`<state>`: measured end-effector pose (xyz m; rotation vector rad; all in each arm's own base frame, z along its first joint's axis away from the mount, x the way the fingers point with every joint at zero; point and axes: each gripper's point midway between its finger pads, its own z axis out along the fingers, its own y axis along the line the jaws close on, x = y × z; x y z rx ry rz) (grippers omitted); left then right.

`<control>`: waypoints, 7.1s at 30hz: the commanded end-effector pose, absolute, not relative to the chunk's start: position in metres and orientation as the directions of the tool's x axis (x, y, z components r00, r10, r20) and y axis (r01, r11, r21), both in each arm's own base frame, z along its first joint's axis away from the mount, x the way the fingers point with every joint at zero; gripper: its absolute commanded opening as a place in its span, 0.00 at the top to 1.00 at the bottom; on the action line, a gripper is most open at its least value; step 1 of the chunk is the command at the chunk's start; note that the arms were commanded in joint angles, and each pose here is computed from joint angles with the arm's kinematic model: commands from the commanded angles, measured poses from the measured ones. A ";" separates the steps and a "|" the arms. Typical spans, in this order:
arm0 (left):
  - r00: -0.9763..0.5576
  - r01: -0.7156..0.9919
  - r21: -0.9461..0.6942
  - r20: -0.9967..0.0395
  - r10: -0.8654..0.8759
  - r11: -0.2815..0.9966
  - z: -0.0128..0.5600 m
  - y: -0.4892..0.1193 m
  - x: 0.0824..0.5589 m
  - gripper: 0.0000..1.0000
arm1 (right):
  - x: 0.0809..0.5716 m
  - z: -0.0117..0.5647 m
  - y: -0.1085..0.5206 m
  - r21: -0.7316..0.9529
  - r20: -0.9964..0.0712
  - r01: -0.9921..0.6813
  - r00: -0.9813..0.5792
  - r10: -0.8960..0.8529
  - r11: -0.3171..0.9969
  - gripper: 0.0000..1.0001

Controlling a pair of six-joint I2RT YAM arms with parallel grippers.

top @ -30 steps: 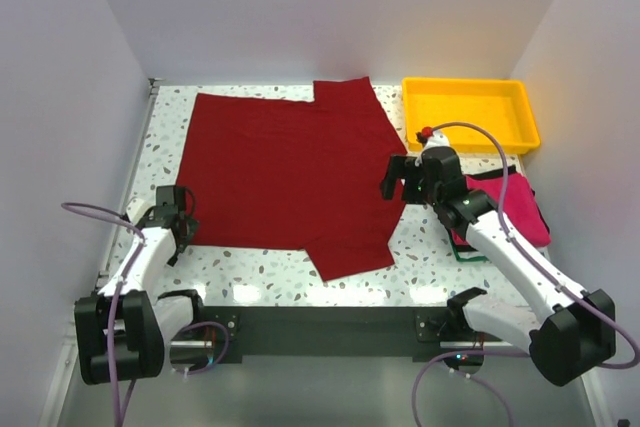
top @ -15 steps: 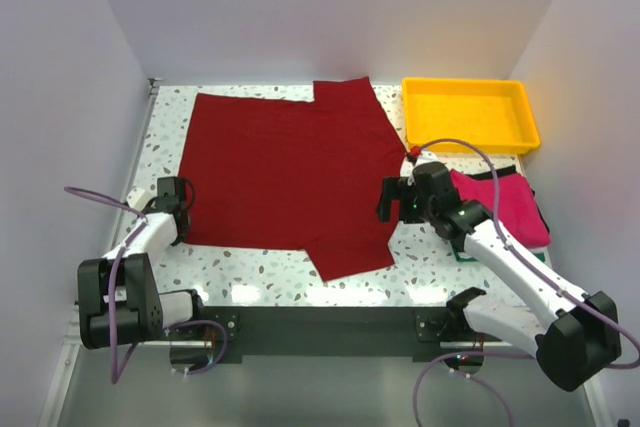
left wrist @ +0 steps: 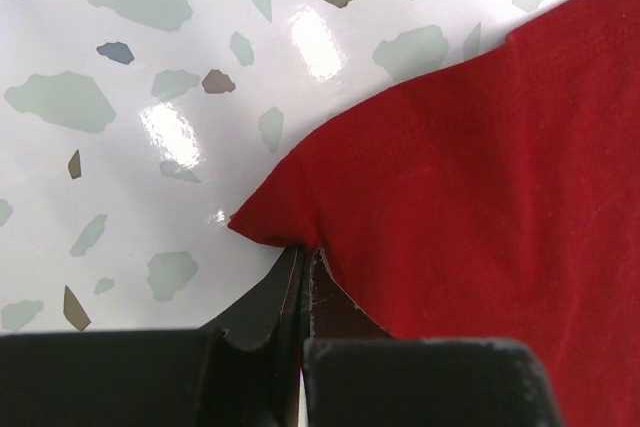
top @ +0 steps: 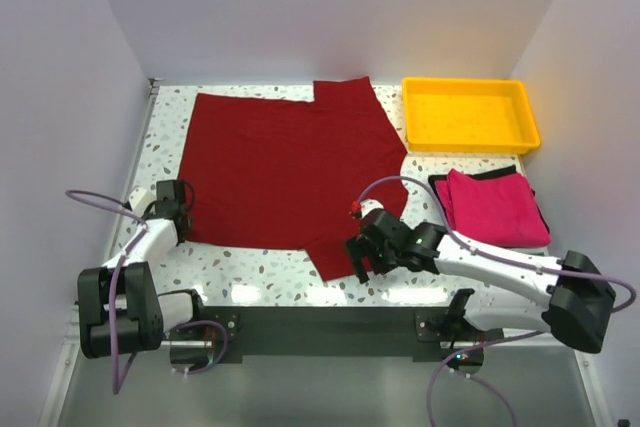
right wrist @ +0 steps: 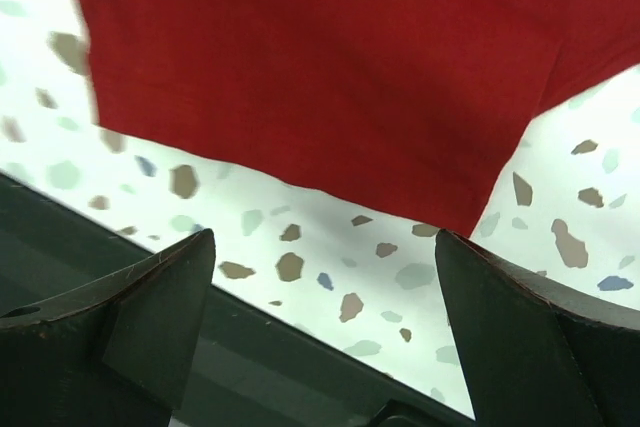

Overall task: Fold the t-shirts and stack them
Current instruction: Flatten the tshirt out, then fold the tshirt

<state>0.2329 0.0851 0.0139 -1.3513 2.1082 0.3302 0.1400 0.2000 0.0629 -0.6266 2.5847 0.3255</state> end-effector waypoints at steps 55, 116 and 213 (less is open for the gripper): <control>-0.237 -0.827 -0.302 -0.578 -0.781 0.475 0.073 0.063 0.240 1.00 | 0.182 0.123 0.200 0.118 -0.580 -0.328 -0.789 -0.203 0.937 1.00; -0.333 -0.733 -0.353 -0.559 -0.759 0.581 0.097 0.060 0.357 0.00 | 0.411 0.110 0.237 0.414 -0.618 -0.270 -0.784 0.051 0.869 0.01; -0.533 -0.745 -0.225 -0.367 -0.763 0.628 0.001 0.000 0.188 0.00 | 0.189 0.019 0.131 0.096 -0.394 0.030 -0.917 0.066 0.995 0.01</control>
